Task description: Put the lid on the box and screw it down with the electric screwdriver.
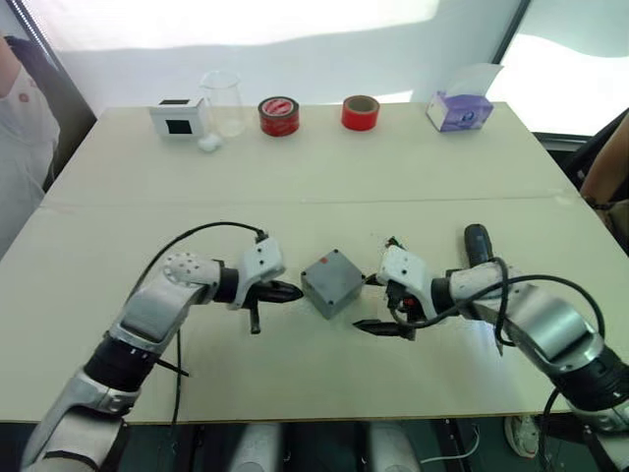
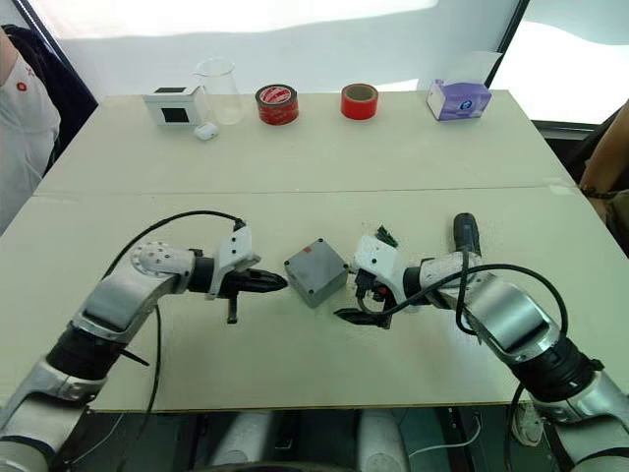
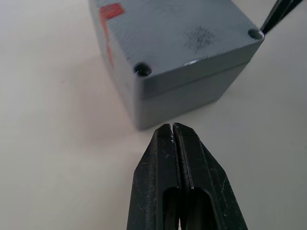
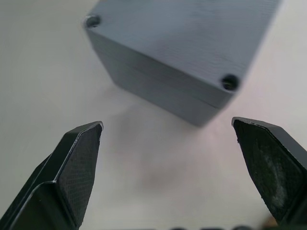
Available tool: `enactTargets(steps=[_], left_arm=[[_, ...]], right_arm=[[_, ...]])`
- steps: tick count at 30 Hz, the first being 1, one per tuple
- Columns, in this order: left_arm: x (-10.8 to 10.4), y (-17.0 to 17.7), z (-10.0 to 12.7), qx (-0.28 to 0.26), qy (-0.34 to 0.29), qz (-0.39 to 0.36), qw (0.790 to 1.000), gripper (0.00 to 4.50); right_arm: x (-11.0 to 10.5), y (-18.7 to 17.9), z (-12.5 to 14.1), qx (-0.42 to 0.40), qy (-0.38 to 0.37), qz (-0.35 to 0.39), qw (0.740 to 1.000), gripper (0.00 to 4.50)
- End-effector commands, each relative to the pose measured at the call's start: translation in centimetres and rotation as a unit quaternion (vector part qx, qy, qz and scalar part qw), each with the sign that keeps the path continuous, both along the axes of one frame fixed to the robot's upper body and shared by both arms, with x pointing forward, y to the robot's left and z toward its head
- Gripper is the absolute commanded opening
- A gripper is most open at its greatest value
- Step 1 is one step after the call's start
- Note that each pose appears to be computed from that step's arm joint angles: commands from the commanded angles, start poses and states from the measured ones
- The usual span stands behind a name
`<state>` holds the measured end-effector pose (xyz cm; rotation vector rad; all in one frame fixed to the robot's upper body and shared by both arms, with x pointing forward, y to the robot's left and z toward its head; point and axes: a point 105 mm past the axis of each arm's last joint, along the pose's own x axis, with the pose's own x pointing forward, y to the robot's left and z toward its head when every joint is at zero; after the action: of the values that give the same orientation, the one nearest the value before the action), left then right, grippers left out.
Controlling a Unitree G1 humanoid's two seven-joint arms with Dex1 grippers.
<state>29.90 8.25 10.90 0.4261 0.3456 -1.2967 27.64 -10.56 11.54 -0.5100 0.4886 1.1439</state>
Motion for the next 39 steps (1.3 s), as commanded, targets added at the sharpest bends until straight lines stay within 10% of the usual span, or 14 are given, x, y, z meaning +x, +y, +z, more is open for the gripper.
enactTargets(steps=[1,17,24,32,39], left_arm=[[1.3,-0.2,1.1,-0.002,-0.035,0.014,0.999,0.0],[1.6,1.2,2.2,-0.004,-0.04,0.019,0.999,0.0],[1.6,3.4,7.5,-0.104,-0.014,0.045,0.993,0.0],[-0.2,2.1,9.1,-0.109,0.008,-0.01,0.994,0.0],[-0.5,1.5,9.2,-0.114,0.007,-0.004,0.993,0.0]], right_arm=[[-1.8,1.4,0.9,0.024,0.006,0.042,0.999,4.49],[-1.3,-0.3,1.8,0.033,-0.005,-0.014,0.999,4.49],[2.1,-5.4,7.6,0.153,-0.095,-0.153,0.972,4.49],[7.0,-8.5,3.3,0.122,-0.121,-0.249,0.953,4.49],[8.4,-7.8,2.0,0.146,-0.109,-0.257,0.949,2.28]])
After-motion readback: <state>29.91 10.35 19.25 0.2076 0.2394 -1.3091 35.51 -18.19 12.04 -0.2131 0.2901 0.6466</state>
